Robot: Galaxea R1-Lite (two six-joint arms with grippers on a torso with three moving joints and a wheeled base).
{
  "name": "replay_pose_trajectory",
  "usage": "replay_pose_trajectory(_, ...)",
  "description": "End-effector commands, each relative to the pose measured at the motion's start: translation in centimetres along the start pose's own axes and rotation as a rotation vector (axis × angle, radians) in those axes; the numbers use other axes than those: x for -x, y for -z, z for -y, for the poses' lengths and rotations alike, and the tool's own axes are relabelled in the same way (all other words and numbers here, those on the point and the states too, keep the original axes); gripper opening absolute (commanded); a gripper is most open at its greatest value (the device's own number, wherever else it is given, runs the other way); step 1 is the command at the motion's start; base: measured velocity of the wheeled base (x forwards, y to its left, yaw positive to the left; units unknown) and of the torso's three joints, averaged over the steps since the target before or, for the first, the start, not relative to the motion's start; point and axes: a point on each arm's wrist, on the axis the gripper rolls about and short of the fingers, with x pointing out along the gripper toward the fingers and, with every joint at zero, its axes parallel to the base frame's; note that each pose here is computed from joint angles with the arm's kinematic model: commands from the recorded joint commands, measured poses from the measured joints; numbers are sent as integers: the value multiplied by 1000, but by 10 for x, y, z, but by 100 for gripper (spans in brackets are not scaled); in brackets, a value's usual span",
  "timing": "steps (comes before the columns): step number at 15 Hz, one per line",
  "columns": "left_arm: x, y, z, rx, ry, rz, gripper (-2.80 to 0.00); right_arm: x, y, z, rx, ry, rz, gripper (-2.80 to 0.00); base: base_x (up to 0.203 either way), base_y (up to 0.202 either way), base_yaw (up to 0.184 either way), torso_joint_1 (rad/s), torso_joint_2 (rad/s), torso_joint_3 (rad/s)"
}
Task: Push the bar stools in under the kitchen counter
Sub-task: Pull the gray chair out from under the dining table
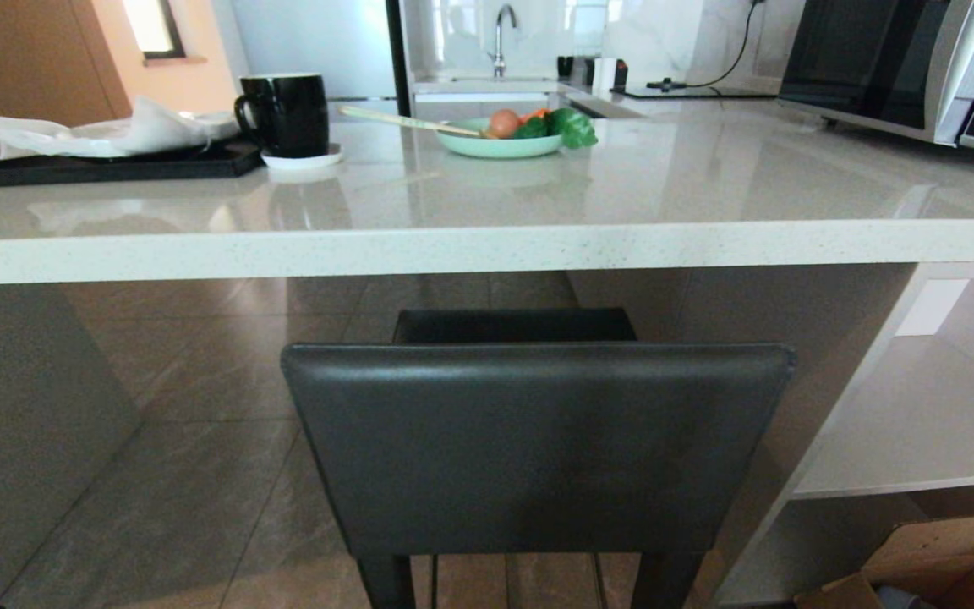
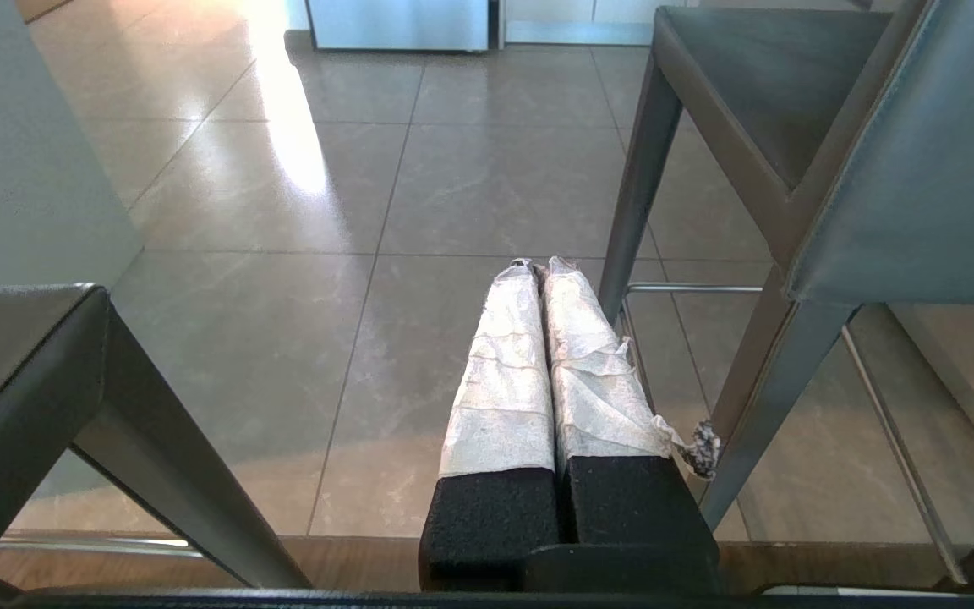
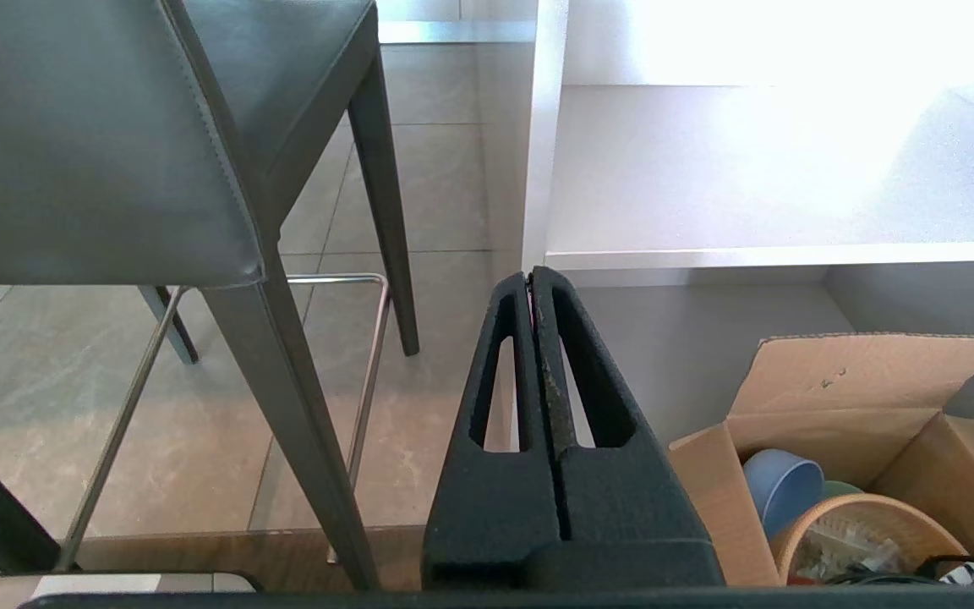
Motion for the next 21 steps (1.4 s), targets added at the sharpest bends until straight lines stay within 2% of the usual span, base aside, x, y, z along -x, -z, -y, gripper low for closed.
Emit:
replay_pose_trajectory(1, 0, 0, 0, 0, -1, 0, -280, 0, 0, 0, 1, -1, -1, -280, 0, 0, 0, 0, 0, 0)
replay_pose_trajectory(3, 0, 0, 0, -6, -1, 1, -280, 0, 0, 0, 7, -7, 0, -280, 0, 0, 0, 0, 0, 0)
replay_pose_trajectory(5, 2, -7, 0, -6, 4, 25, -280, 1, -3, -1, 87, -36, 11, -280, 0, 0, 0, 0, 0, 0)
replay_pose_trajectory(6, 6, -24, 0, 10, 16, 65, -280, 3, -15, -1, 89, -55, 39, -280, 0, 0, 0, 0, 0, 0)
replay_pose_trajectory(7, 8, -40, 1, 28, 43, 69, -280, 2, -26, -1, 78, -66, 32, -280, 0, 0, 0, 0, 0, 0)
replay_pose_trajectory(8, 3, -53, 2, 41, 73, 34, -280, -2, -38, 0, 64, -79, 14, -280, 0, 0, 0, 0, 0, 0)
replay_pose_trajectory(10, -16, -74, 3, 63, 165, -32, -280, -16, -60, -1, 46, -151, -13, -280, 0, 0, 0, 0, 0, 0)
replay_pose_trajectory(12, -36, -90, 7, 71, 327, -17, -280, -36, -74, -2, 35, -221, -42, -280, 0, 0, 0, 0, 0, 0)
replay_pose_trajectory(15, -56, -94, 14, 80, 498, -85, -280, -69, -83, -5, 9, -354, -106, -280, 0, 0, 0, 0, 0, 0)
replay_pose_trajectory(16, -63, -93, 16, 84, 526, -119, -280, -80, -84, -6, 2, -391, -125, -280, 0, 0, 0, 0, 0, 0)
replay_pose_trajectory(18, -70, -97, 19, 85, 573, -115, -280, -100, -88, -9, -6, -458, -117, -280, 0, 0, 0, 0, 0, 0)
replay_pose_trajectory(20, -69, -97, 22, 92, 681, -119, -280, -113, -91, -12, -15, -571, -114, -280, 0, 0, 0, 0, 0, 0)
replay_pose_trajectory(21, -71, -95, 23, 96, 707, -137, 0, -119, -91, -12, -21, -594, -133, 0, 0, 0, 0, 0, 0, 0)
